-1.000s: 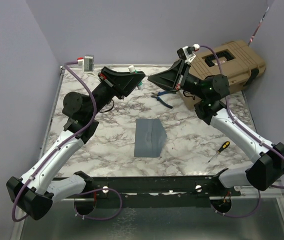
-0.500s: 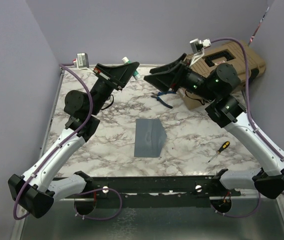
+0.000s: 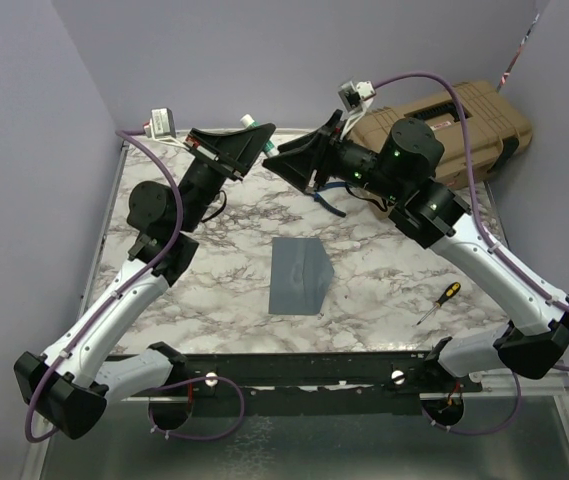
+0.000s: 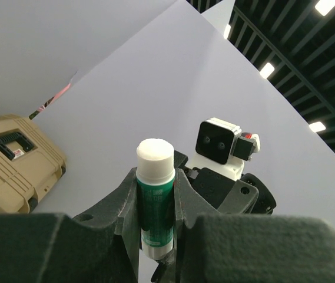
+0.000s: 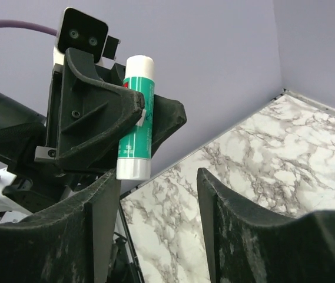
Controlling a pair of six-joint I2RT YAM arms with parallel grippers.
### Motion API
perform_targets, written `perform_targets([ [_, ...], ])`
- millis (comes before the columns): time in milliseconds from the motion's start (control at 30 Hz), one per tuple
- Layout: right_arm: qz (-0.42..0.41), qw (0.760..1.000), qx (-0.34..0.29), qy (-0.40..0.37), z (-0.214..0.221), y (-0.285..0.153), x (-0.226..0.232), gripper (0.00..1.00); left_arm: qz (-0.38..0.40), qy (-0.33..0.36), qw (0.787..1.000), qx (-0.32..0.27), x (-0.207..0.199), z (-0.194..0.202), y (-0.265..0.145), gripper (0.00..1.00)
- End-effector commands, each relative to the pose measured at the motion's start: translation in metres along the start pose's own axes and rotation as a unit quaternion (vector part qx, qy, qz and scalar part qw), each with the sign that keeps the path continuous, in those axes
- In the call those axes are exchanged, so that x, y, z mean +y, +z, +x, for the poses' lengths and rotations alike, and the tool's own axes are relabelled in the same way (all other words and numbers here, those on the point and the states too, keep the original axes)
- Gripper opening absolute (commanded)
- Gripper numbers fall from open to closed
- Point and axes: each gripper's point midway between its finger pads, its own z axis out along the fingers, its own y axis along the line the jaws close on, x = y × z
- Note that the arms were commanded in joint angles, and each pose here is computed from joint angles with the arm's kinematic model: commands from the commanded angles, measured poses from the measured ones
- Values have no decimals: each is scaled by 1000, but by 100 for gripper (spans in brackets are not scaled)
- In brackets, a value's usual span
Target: Place the letter into the envelope and seal it
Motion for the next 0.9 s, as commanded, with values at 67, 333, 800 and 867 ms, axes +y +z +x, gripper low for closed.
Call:
perform_targets([
  [67,-8,1000,-10,18,-10,3,7,41,8,7,1000,-7,-9,-4,-8,0],
  [333,-40,998,-26,48,-17,-2,22,28,14,14,1000,3,-11,-1,-10,0],
  [800,-55,983,-26,172,-22,-3,33,0,46,37,998,20,-21,6,-19,0],
  [867,-57,969,-40,235,-29,-7,31,0,62,48,997,21,-25,8,-24,0],
])
